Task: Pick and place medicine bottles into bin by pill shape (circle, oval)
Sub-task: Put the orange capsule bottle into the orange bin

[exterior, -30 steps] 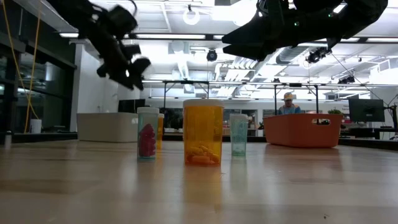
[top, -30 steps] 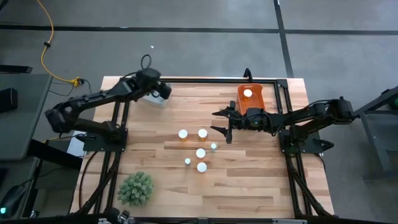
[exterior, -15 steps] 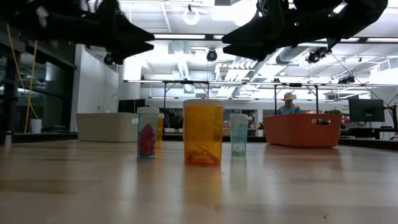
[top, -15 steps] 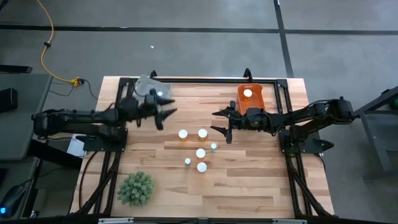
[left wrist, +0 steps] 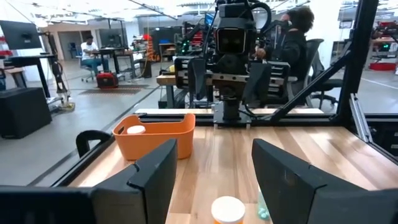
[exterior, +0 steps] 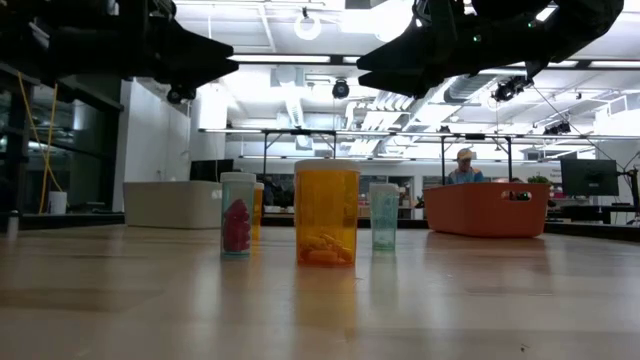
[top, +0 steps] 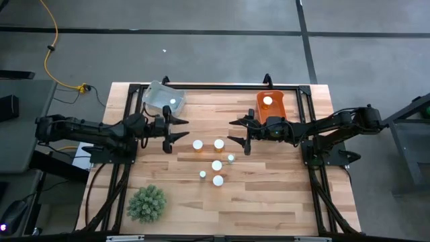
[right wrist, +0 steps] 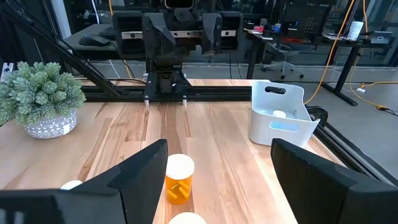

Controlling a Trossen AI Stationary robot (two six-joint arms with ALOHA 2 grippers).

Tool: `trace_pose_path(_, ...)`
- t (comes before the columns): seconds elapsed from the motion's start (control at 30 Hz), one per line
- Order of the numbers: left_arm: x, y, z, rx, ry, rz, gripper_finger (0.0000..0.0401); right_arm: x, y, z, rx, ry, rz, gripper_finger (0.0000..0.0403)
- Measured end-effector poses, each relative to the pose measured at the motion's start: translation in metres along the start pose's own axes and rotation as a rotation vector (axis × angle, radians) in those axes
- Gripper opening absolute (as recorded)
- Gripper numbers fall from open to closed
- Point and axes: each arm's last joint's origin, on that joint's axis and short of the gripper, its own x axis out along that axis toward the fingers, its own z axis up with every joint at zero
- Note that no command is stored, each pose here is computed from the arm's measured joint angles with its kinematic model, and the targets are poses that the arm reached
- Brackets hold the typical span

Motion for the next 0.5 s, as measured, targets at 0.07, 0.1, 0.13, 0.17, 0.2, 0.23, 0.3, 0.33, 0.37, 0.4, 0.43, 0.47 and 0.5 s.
trace_pose_path(0.07,0.0000,0.0002,0.0000,0.006,0.001,0.005,0.0198,0.0000,0.0000,0.0000,0.000,0.000,0.000,0.0279)
trace_pose_path(0.1,0.0000,0.0002,0.0000,0.006,0.001,0.006,0.0198,0.0000,0.0001,0.0000,0.000,0.000,0.000,0.0279)
trace_pose_path(0.13,0.0000,0.0002,0.0000,0.006,0.001,0.006,0.0198,-0.0001,0.0001,0.0000,0.000,0.000,0.000,0.0279)
trace_pose_path(0.17,0.0000,0.0002,0.0000,0.006,0.001,0.007,0.0198,0.0000,0.0000,-0.0003,0.001,0.003,0.000,0.0279)
trace_pose_path(0.2,0.0000,0.0002,0.0000,0.006,0.001,0.006,0.0198,0.0000,0.0001,-0.0007,0.004,0.007,0.000,0.0279)
trace_pose_path(0.23,0.0000,0.0002,-0.0001,0.006,0.001,0.006,0.0198,0.0000,0.0001,-0.0013,0.007,0.014,0.000,0.0279)
trace_pose_path(0.3,0.0000,0.0003,-0.0001,0.006,0.001,0.007,0.0198,-0.0001,0.0002,-0.0024,0.008,0.024,0.001,0.0279)
trace_pose_path(0.33,0.0000,0.0002,-0.0001,0.006,0.001,0.007,0.0198,-0.0001,0.0002,-0.0027,0.008,0.027,0.001,0.0279)
trace_pose_path(0.37,0.0000,0.0003,-0.0001,0.006,0.001,0.007,0.0198,-0.0001,0.0003,-0.0027,0.008,0.027,0.001,0.0279)
trace_pose_path(0.4,0.0000,0.0002,-0.0001,0.006,0.001,0.007,0.0198,-0.0001,0.0003,-0.0029,0.008,0.029,0.002,0.0279)
trace_pose_path(0.43,0.0000,0.0003,-0.0001,0.006,0.001,0.007,0.0198,-0.0001,0.0003,-0.0030,0.008,0.030,0.002,0.0279)
trace_pose_path(0.47,0.0000,0.0003,-0.0001,0.006,0.001,0.007,0.0198,-0.0001,0.0003,-0.0030,0.008,0.030,0.002,0.0279)
trace_pose_path(0.5,0.0000,0.0003,-0.0001,0.006,0.002,0.007,0.0198,-0.0001,0.0003,-0.0030,0.008,0.030,0.002,0.0279)
